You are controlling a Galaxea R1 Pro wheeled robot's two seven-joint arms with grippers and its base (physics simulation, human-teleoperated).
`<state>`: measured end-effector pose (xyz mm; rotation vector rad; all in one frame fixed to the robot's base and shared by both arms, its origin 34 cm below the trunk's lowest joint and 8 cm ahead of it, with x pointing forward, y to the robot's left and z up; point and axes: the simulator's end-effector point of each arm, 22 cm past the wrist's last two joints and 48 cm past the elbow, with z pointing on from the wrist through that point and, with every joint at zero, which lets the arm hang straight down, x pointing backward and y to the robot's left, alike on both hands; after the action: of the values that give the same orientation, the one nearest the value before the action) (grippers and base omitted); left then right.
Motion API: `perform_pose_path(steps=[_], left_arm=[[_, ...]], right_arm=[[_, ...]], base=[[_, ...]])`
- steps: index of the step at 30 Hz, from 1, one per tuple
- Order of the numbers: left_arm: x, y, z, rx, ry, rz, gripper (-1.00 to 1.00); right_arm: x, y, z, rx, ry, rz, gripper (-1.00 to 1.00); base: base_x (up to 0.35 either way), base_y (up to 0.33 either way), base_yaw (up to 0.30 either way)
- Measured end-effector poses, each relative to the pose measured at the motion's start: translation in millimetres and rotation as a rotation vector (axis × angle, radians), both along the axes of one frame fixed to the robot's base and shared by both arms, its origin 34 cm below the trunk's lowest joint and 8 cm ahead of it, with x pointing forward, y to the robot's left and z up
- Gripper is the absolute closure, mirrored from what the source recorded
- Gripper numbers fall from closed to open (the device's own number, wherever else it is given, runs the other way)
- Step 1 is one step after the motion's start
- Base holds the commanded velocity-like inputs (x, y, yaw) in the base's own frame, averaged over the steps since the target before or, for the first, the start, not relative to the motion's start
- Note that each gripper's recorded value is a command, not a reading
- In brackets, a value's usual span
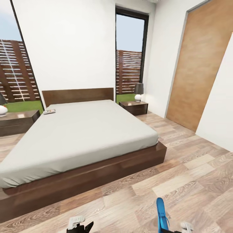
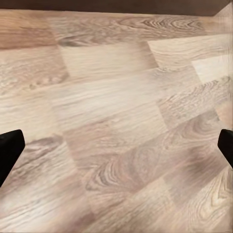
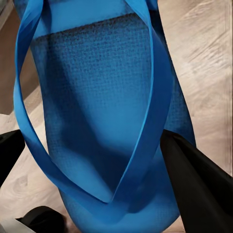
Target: In the bedroom, move the book from the bed onto either nightstand, and place the two sandals side by side next to the bed.
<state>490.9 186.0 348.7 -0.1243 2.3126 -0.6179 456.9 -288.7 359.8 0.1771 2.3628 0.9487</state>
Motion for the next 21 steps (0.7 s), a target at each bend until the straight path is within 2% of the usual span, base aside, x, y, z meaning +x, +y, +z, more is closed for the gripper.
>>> perform_pose_path(steps=[21], left_arm=[[-1.4,-0.3,-1.2,-0.001,0.004,0.0,-1.0]], right_arm=[[-0.1,0.0,-0.1,0.0,0.0,0.001,1.0]], base=[[0.0,0.0,-0.3]])
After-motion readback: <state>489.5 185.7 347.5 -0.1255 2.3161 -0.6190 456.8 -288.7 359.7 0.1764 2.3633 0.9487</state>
